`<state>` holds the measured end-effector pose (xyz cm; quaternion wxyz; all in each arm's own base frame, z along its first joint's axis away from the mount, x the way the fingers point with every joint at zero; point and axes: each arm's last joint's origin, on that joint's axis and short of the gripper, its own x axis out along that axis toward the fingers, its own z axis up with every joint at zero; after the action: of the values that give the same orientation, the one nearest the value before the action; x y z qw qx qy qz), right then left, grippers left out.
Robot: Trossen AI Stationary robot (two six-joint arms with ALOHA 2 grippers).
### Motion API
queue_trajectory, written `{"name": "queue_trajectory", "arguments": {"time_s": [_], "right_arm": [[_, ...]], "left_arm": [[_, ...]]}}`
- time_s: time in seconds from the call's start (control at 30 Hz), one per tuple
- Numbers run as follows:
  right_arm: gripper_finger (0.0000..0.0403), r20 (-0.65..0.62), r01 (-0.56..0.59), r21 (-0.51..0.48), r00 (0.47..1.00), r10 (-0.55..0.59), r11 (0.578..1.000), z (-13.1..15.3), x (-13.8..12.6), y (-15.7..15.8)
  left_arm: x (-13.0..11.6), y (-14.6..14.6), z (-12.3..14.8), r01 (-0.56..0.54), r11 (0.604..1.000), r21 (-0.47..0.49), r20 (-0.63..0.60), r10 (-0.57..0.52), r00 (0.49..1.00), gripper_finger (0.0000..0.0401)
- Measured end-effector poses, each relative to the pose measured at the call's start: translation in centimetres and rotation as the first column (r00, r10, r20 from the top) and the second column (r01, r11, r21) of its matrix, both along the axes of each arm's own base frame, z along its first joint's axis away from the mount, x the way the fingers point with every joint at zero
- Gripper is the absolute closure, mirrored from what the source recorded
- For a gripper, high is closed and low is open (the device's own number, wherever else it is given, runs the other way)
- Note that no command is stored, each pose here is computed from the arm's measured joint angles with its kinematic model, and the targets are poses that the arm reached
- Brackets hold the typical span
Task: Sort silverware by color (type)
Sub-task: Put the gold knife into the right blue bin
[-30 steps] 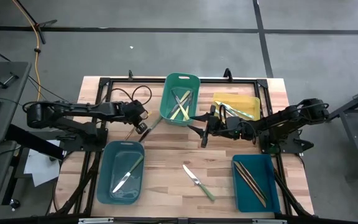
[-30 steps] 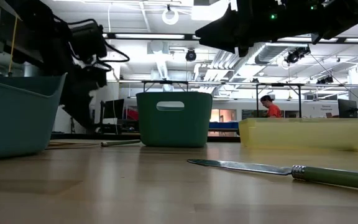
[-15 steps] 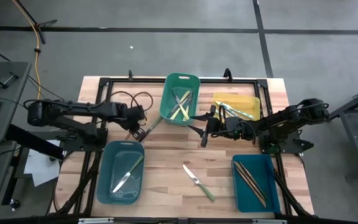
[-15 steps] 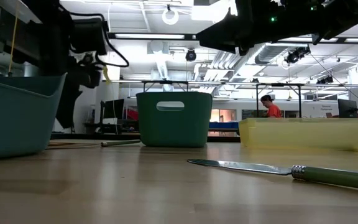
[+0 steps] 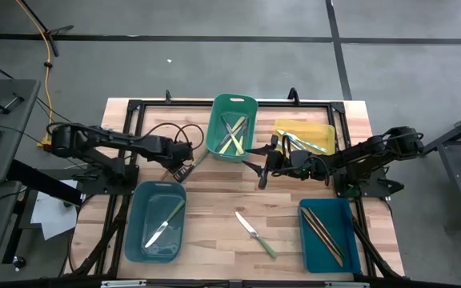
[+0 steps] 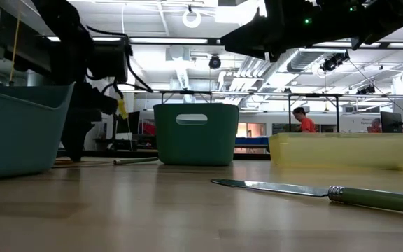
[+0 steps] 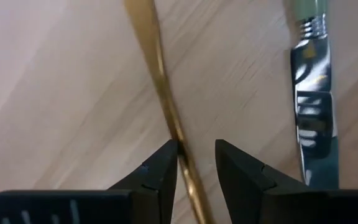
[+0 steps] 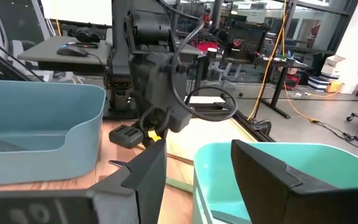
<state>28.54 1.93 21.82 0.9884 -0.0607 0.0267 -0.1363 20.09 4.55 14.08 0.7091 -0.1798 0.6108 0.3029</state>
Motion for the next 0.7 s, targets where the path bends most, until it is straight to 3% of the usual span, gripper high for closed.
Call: {"name": "queue_trajectory", "arguments": {"time_s": [0.53,0.7], "right_arm": [[0.0226,0.001,-0.001,0.004,1.0,0.001,1.0,0.0,0.0,0.0],[0.0226,0.001,-0.001,0.004,1.0,0.001,1.0,0.0,0.0,0.0]], "left_arm": [[0.07,0.32,-1.09,-0.043,0.999,-0.032,-0.069,0.041,0.997,0.0298],[0.04,0.37,-1.12,-0.004,0.999,-0.033,-0.077,0.001,0.997,0.0325]]}}
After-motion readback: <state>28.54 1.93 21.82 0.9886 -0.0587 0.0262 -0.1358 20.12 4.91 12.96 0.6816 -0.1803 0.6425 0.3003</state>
